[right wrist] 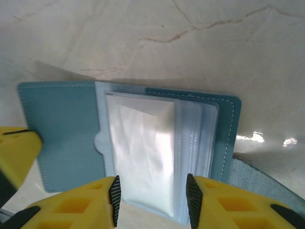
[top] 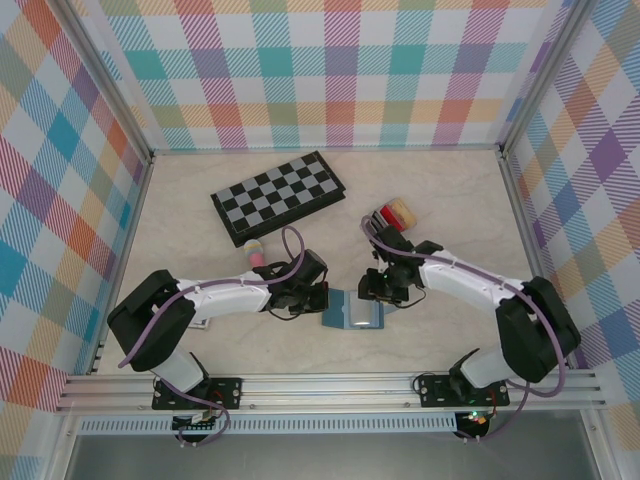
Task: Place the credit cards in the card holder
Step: Flip over the card slot in the card holder.
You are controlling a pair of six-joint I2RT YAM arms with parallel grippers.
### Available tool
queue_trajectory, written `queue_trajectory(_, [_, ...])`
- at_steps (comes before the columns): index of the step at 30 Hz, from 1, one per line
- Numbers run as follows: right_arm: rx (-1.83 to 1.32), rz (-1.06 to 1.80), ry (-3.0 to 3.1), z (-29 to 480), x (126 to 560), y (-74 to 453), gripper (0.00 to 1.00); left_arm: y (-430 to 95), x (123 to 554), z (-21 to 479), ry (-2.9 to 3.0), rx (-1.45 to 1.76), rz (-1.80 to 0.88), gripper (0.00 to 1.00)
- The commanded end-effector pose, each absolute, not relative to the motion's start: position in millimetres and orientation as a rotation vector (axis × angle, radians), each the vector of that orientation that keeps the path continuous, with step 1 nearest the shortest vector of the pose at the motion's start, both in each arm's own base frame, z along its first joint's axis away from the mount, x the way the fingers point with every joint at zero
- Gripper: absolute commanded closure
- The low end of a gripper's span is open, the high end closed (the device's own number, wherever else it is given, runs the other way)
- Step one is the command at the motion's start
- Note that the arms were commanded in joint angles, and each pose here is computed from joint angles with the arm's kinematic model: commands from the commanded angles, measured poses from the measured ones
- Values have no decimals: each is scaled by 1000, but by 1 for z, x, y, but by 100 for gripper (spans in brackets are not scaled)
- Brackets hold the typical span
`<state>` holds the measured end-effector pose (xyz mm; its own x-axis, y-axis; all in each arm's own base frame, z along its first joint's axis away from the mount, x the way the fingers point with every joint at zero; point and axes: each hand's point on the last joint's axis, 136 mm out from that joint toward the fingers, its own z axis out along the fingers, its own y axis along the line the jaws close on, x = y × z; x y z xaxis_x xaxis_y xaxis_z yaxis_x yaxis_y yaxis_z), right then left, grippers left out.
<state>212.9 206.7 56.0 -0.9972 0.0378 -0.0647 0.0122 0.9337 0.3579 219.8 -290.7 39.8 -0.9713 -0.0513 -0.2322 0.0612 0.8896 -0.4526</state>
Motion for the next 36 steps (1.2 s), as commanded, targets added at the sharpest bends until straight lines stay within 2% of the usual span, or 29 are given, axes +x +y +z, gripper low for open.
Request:
queue_trajectory(1, [34,616,3034,51,211,216,57,-289,224,44,2803,-18,-699,100])
queue_trajectory(14, [71,532,3125,19,204,211,58,-288,223,43,2806,-17,-693,100])
queue_trajectory(21, [23,629,3075,36,208,224,69,-289,223,42,2807,-19,-697,100])
queue_trajectory(24, [-4,680,3044,49,210,229,70,-289,224,43,2804,-19,-699,100])
queue_trajectory(29, [-29,860,3007,65,209,249,67,-290,224,42,2807,-16,-703,100])
queue_trajectory(36, [-43,972,2981,71,211,263,61,-291,224,43,2803,-16,-708,100])
